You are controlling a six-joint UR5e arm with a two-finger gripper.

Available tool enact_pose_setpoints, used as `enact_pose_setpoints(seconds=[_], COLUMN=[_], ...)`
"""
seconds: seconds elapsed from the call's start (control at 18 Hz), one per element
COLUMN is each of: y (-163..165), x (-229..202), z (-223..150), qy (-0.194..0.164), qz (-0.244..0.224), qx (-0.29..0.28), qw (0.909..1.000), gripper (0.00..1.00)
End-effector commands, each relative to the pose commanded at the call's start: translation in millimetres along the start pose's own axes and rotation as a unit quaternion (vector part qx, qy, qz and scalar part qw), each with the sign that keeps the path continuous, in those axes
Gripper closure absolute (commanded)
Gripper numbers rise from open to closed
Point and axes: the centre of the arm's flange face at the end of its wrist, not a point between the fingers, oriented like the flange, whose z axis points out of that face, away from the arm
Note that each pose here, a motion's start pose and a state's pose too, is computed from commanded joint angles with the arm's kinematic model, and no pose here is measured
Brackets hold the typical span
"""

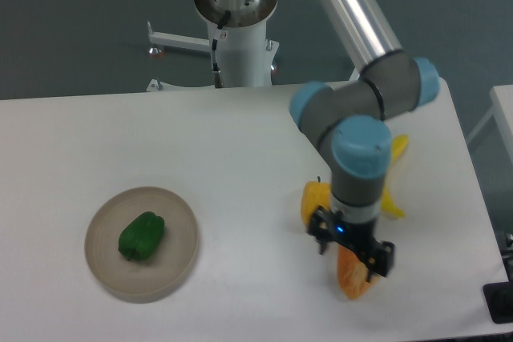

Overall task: Pick up the green pepper from the plate
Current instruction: 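Move the open gripper from the orange object over to the plate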

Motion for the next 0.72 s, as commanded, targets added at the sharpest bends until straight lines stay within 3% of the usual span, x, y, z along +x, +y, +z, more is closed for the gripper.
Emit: enact_pose_setpoints(seconds=[0.33, 0.72], y=[-11.7, -30.4], x=[84.3, 172.4], z=[8.6, 42.1], qy=[0.040, 0.056], qz=[-0.059, -0.069], qx=[-0.008, -0.007], qw=[0.9974, 0.9961], gripper=[0.00, 0.00])
